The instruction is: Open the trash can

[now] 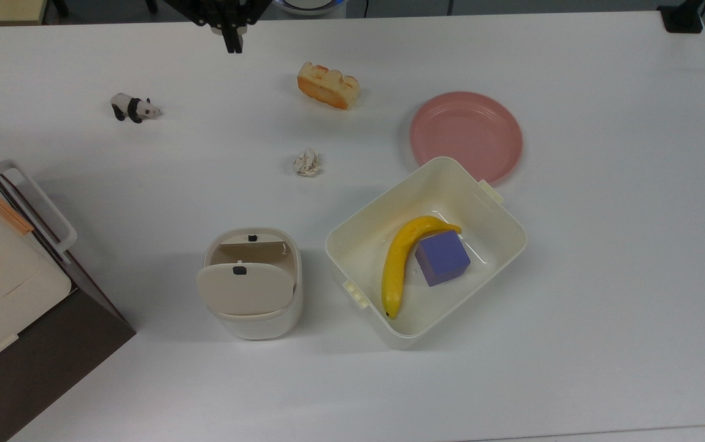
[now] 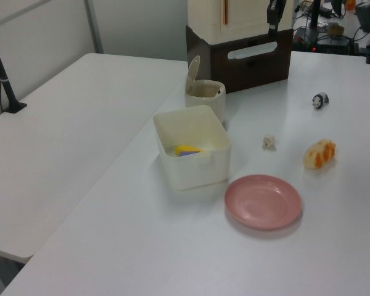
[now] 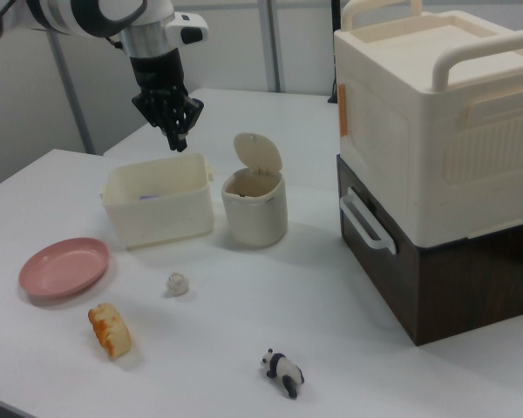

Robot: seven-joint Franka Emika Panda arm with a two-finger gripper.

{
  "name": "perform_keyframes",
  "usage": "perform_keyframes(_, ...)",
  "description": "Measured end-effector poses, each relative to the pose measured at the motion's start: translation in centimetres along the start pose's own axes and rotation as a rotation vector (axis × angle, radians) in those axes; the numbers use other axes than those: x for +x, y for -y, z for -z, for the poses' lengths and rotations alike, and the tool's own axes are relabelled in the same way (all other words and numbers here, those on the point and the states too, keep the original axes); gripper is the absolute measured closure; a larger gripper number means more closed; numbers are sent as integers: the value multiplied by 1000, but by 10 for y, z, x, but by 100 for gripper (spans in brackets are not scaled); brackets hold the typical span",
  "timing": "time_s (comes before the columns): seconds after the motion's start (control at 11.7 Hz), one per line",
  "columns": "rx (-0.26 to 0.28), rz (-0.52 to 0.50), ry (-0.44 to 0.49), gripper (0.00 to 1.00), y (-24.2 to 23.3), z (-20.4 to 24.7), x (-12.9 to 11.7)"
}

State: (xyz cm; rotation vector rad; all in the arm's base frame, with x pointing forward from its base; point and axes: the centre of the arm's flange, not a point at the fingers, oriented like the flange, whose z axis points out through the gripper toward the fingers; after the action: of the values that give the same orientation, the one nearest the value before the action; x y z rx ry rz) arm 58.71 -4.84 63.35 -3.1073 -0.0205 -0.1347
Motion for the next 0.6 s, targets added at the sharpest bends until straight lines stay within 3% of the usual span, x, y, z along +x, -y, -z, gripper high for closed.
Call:
perform_keyframes(0.51, 2, 60, 9, 0, 10, -6, 1)
perform_keyframes(0.6, -14, 76, -5, 0, 17, -11, 4)
